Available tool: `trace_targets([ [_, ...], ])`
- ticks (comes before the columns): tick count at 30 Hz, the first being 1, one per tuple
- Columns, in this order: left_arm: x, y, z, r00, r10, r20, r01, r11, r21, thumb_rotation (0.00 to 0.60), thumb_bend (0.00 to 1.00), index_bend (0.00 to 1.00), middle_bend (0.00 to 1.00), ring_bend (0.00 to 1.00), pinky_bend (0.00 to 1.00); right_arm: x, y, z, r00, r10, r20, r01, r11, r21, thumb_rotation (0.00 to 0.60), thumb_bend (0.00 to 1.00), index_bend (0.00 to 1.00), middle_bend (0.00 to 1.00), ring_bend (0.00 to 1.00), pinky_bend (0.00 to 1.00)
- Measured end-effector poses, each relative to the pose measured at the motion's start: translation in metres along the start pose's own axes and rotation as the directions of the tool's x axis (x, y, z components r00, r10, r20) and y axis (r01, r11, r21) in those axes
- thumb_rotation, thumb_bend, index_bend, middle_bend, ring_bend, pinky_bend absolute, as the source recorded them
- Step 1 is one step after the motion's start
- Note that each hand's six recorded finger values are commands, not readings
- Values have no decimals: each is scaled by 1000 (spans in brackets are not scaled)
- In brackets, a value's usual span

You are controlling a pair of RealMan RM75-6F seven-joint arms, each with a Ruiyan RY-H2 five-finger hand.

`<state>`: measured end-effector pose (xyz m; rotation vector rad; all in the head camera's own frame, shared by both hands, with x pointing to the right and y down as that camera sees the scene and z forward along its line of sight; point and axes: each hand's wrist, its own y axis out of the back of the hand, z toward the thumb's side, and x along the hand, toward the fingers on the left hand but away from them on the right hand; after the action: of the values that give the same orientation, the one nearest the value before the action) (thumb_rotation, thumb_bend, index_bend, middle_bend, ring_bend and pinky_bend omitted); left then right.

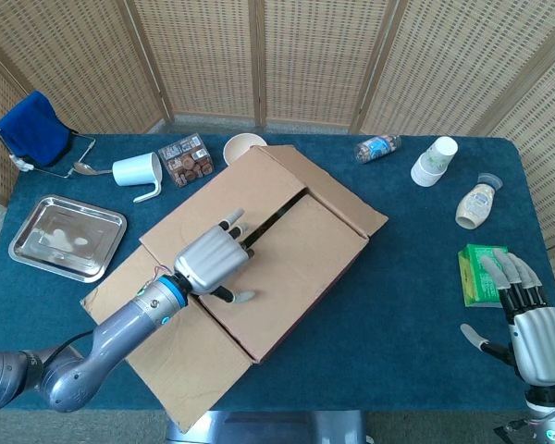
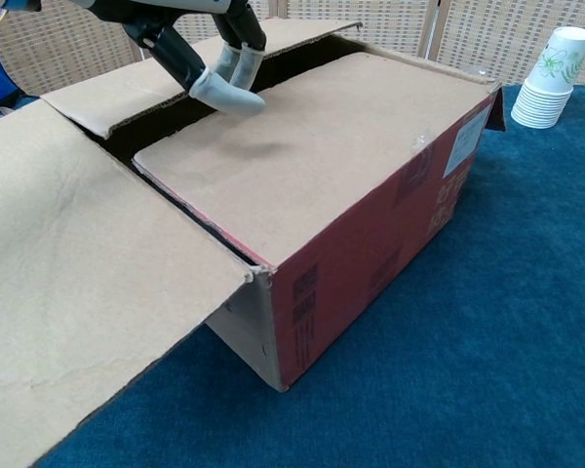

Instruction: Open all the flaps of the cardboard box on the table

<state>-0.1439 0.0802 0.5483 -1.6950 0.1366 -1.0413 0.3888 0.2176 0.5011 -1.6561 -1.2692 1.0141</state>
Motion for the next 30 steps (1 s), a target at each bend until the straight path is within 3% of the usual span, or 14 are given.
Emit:
trace_targets([
  [18,-28,33,-50,988,85,-131,-80,996,43,182,0,469,568,221,60,0,0,1,1000,4,-4,-4,1000,-11,600,0,0,0,0,117],
  [24,-43,38,-81,972,104,-211,-100,994,33,179,0,470,568,222,60,0,0,1,1000,6,-5,-6,1000,-14,600,0,0,0,0,117],
  [30,-57,38,-120,944,113,-309,-113,993,17,178,0,475,564,222,56,0,-2,2,1000,14,-9,-14,1000,-11,600,0,0,0,0,117],
])
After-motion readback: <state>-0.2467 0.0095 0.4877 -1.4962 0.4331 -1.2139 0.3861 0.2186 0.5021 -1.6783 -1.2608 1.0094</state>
